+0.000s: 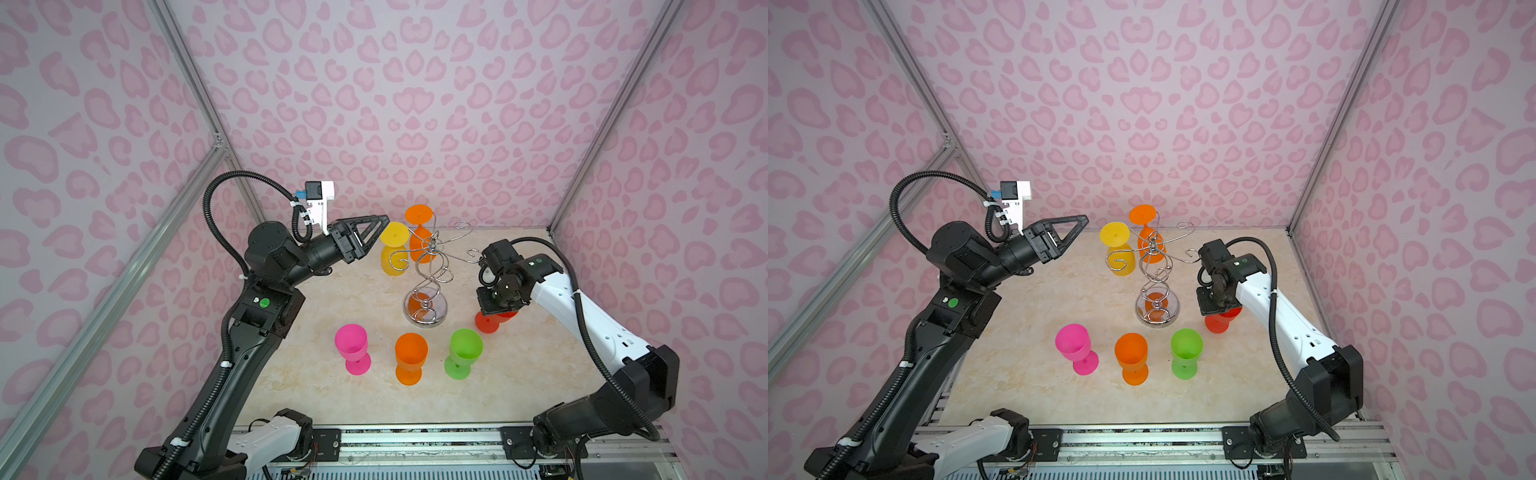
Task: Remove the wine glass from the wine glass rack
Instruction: 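Set the red glass upright on the table and open the right gripper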
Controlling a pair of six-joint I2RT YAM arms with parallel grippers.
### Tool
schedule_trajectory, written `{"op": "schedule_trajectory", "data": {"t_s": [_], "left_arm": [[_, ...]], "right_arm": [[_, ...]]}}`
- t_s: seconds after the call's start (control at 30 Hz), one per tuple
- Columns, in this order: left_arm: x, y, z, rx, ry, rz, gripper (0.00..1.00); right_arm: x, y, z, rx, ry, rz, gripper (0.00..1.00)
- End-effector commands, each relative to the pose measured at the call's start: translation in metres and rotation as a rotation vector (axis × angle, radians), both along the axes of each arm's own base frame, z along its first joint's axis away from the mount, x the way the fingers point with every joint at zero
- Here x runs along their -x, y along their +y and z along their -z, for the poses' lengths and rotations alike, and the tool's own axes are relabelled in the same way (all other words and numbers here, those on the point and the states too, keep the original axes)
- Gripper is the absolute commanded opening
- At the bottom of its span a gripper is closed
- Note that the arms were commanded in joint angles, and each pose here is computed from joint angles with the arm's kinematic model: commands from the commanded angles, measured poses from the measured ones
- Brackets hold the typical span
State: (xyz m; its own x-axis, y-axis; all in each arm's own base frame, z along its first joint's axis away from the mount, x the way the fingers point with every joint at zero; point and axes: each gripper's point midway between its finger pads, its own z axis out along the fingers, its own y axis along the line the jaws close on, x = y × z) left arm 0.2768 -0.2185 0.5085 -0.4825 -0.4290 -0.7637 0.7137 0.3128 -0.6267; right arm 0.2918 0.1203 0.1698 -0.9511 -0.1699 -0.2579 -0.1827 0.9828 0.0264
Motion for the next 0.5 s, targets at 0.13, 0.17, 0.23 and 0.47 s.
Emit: {"op": "schedule_trajectory", "data": {"t_s": [0.13, 0.17, 0.23, 0.47], "left_arm": [[0.0035, 0.0014, -0.0055, -0.005, -0.031, 0.003, 0.69], [0.0033, 0.0017, -0.0051, -0.005, -0.029, 0.002, 0.69], [0.0038, 0.0018, -0.0052, -0.005, -0.028, 0.003, 0.69], [0.0040, 0.0030, -0.0044, -0.006, -0.025, -0.002, 0.70]], "right_arm": [[0.0099, 0.0014, 0.0103, 0.019, 0.064, -0.028, 0.09], [0.0099, 0.0012, 0.0105, 0.019, 0.063, -0.025, 0.09], [0.0094, 0.0013, 0.0102, 0.017, 0.057, -0.024, 0.08], [0.0095, 0.0008, 0.0066, -0.009, 0.029, -0.005, 0.07]]}}
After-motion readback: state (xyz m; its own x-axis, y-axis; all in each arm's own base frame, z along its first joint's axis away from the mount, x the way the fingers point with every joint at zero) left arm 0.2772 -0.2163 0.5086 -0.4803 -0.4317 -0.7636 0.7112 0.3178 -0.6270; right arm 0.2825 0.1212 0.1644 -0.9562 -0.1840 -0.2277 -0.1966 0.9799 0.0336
